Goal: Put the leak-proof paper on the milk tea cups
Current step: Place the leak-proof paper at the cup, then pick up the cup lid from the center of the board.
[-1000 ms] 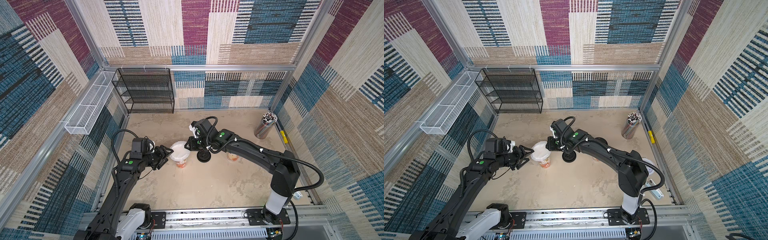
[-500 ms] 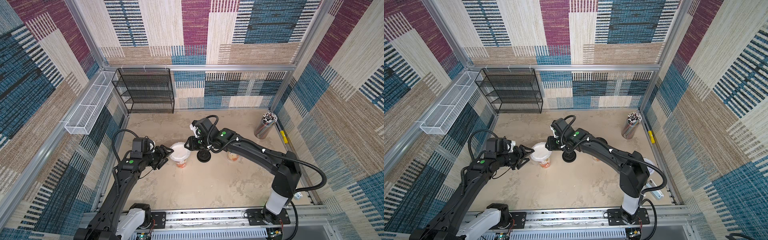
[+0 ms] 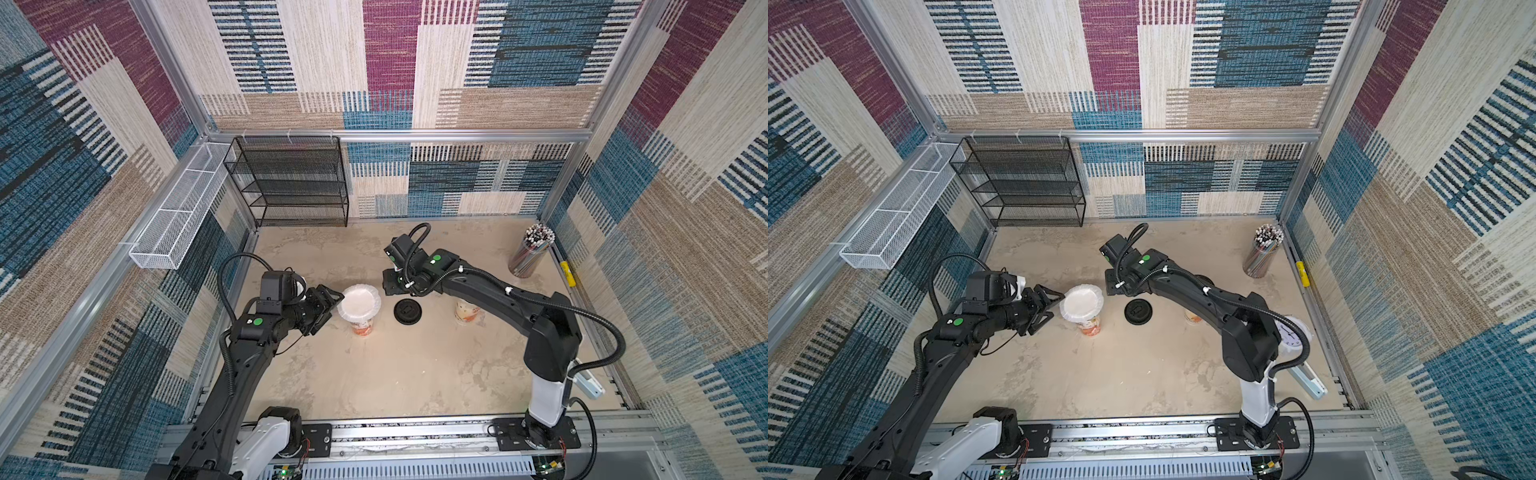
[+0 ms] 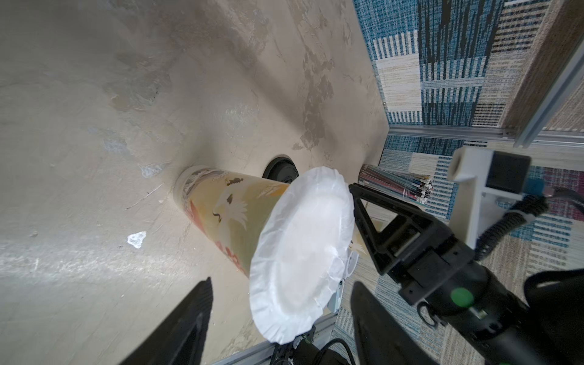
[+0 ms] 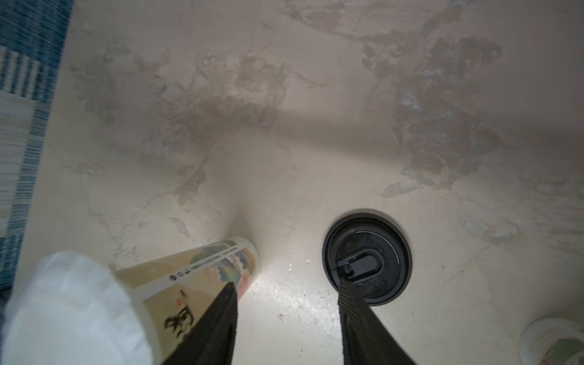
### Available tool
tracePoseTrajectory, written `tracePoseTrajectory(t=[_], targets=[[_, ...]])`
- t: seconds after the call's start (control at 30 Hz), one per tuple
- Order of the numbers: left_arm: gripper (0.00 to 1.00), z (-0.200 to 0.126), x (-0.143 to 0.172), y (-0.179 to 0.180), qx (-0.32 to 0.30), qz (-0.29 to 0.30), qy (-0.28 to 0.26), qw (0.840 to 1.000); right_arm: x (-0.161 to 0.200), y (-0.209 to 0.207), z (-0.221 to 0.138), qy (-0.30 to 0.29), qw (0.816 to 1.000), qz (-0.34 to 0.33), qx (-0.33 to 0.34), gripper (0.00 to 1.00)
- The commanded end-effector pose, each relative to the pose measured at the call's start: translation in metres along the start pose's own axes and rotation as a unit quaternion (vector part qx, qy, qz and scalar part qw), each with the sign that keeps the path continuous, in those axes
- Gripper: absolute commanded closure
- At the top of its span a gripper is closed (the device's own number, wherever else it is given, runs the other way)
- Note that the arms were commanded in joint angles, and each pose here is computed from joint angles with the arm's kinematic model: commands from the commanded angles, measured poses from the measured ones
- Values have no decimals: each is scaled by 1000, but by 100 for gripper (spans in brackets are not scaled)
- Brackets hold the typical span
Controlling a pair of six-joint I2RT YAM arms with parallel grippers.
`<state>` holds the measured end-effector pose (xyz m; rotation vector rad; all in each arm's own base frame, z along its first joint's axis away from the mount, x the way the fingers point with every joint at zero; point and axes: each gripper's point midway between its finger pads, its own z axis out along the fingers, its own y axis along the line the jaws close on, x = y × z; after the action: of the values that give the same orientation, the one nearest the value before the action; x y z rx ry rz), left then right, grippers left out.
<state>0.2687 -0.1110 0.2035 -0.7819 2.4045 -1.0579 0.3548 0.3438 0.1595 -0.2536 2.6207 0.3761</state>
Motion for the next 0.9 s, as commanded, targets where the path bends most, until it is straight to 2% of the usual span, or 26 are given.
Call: tracePoseTrajectory(t=[0.0, 0.2, 0.5, 0.87], targets=[[28, -3, -2, 7, -19, 8, -10, 1000, -1, -20, 9, 9, 999, 3, 51, 42], [28, -5, -1, 6, -18, 15, -13, 1000, -7, -23, 20, 17, 999, 12, 42, 35], [28, -5, -3, 2, -8, 19, -14, 1000, 33, -44, 56, 93, 993, -4, 67, 20], [28, -4, -3, 1, -7, 19, -13, 1000, 64, -58, 75, 133, 988, -6, 79, 19]])
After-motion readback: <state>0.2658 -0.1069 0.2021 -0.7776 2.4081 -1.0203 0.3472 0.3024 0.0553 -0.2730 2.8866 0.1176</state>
